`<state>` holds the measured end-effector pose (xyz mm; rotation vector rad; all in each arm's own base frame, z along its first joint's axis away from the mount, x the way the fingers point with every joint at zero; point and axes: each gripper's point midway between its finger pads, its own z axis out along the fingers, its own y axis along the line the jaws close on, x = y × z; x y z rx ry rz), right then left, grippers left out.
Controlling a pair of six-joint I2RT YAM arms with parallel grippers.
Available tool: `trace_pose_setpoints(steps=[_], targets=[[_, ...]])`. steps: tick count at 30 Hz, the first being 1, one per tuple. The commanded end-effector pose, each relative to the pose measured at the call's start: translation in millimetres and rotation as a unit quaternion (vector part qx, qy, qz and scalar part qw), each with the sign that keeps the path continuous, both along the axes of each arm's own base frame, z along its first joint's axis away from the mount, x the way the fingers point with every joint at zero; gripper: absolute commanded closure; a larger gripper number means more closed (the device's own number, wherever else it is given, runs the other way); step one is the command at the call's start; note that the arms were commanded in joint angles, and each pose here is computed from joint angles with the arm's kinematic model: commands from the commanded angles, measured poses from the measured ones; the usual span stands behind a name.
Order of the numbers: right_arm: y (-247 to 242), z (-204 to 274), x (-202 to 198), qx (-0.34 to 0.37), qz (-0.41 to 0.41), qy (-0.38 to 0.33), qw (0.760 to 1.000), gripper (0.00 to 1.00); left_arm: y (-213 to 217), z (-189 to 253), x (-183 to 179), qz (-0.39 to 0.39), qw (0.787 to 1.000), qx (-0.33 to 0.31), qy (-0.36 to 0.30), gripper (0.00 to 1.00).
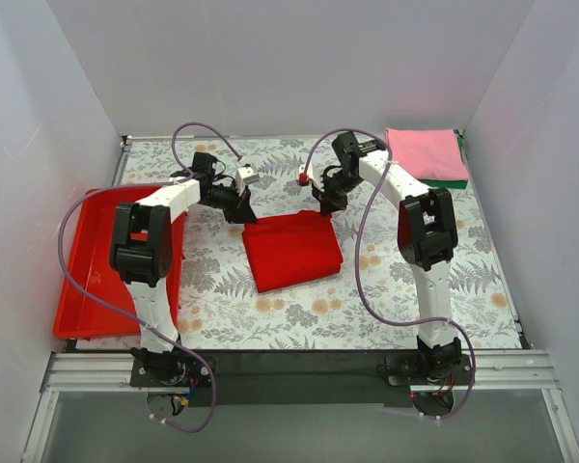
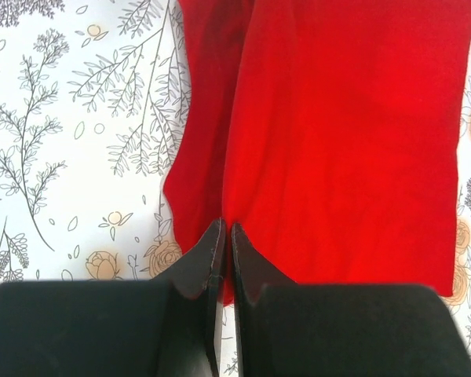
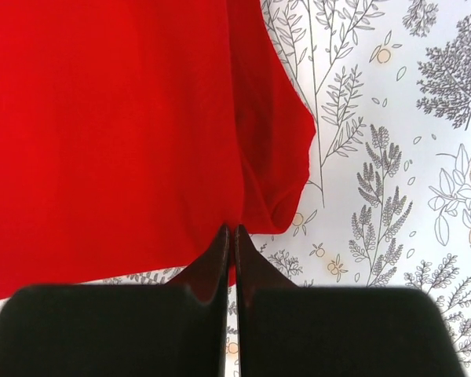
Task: Fold and stack the t-shirts
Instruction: Fold the tshirt
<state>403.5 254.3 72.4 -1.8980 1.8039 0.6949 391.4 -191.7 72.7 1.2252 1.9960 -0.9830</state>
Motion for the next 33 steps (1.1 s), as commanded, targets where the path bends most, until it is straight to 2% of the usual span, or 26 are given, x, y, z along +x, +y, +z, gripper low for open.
trace_pose_setpoints(steps=[1, 8, 10, 12, 14, 18, 22, 27, 33], targets=[[5.4, 20.6, 6.6, 0.026, -0.016, -0.007, 1.000, 0.99, 5.8, -4.9, 9.7, 0.020, 1.000, 0.005, -0.008, 1.00], [5.2, 0.1, -15.6, 0.014, -0.066, 0.071, 0.995, 0.99, 7.2, -29.5, 7.6, 0.033, 0.999, 0.037, 0.008, 1.00], [-0.3, -6.8, -35.7, 0.008, -0.084, 0.112, 0.990, 0.99, -0.8, -32.2, -0.5, 0.023, 0.999, 0.042, 0.013, 1.00], [-3.4, -0.5, -54.9, 0.010, -0.080, 0.121, 0.989, 0.99, -7.6, -33.7, -12.8, 0.005, 0.999, 0.041, 0.014, 1.00], [-11.1, 2.5, -82.2, 0.010, -0.079, 0.140, 0.987, 0.99, -18.0, -24.6, -24.5, -0.018, 0.999, 0.039, -0.004, 1.00], [-18.3, 22.6, -106.8, 0.019, -0.081, 0.138, 0.987, 0.99, -25.0, -4.2, -44.8, -0.029, 0.999, 0.016, -0.005, 1.00], [-16.6, 51.9, -109.1, 0.042, -0.080, 0.114, 0.989, 0.99, -23.0, 26.9, -59.0, -0.032, 0.999, 0.003, -0.022, 1.00], [-7.6, 78.1, -92.6, 0.065, -0.073, 0.081, 0.992, 0.99, -22.1, 62.9, -75.9, -0.049, 0.998, -0.009, -0.033, 1.00], [3.9, 47.8, -69.5, 0.053, -0.063, 0.095, 0.992, 0.99, -4.6, 27.4, -67.9, -0.028, 0.999, 0.025, 0.006, 1.00]])
